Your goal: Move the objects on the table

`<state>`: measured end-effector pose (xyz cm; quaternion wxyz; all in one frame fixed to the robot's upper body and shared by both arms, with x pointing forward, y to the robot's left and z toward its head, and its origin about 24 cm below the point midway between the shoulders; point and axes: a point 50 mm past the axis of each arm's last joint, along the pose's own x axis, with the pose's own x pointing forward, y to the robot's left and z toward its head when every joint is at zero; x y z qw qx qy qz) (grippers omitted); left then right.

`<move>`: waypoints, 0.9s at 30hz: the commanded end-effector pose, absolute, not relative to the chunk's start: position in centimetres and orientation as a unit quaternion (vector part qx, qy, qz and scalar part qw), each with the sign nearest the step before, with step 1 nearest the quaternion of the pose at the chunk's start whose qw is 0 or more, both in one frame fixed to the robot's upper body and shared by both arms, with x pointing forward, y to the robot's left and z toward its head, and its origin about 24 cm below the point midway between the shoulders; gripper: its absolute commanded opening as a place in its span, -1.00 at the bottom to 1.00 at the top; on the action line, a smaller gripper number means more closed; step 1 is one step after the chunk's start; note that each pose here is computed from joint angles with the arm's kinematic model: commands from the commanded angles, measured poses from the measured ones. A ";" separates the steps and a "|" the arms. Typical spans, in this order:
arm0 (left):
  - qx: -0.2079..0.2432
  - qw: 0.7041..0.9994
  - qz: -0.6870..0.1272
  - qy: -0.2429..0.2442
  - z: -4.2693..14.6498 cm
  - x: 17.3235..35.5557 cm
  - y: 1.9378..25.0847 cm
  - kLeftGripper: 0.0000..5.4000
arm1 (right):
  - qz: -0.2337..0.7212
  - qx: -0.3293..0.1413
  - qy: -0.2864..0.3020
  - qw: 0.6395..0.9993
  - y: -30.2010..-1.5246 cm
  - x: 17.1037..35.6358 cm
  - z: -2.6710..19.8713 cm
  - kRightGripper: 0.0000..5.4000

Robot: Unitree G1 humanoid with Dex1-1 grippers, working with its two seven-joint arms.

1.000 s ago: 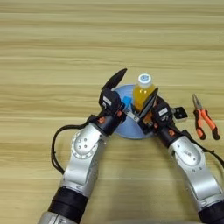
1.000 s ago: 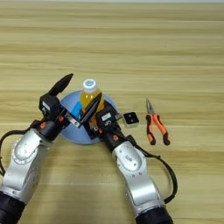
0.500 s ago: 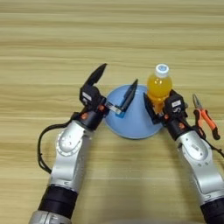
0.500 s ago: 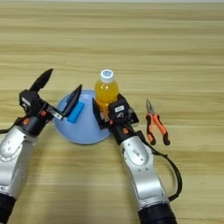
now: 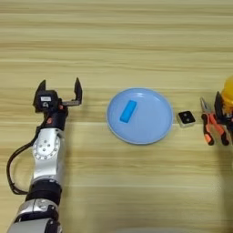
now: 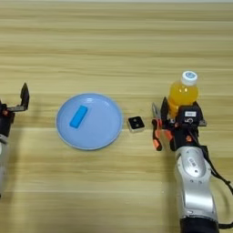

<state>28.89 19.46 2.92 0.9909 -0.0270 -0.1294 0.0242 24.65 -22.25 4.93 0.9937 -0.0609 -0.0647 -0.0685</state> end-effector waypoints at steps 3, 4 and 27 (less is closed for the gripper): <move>-0.022 0.990 0.025 -0.134 3.0 29.4 19.6 1.00 | -0.084 -0.061 -0.094 0.990 -23.2 24.7 5.8 0.28; -0.022 0.990 0.026 -0.133 3.0 29.4 19.6 1.00 | -0.087 -0.061 -0.092 0.990 -23.4 24.7 5.7 0.28; -0.017 0.993 0.019 -0.112 2.0 29.5 20.0 1.00 | -0.132 -0.069 -0.066 0.987 -25.7 25.6 3.5 0.28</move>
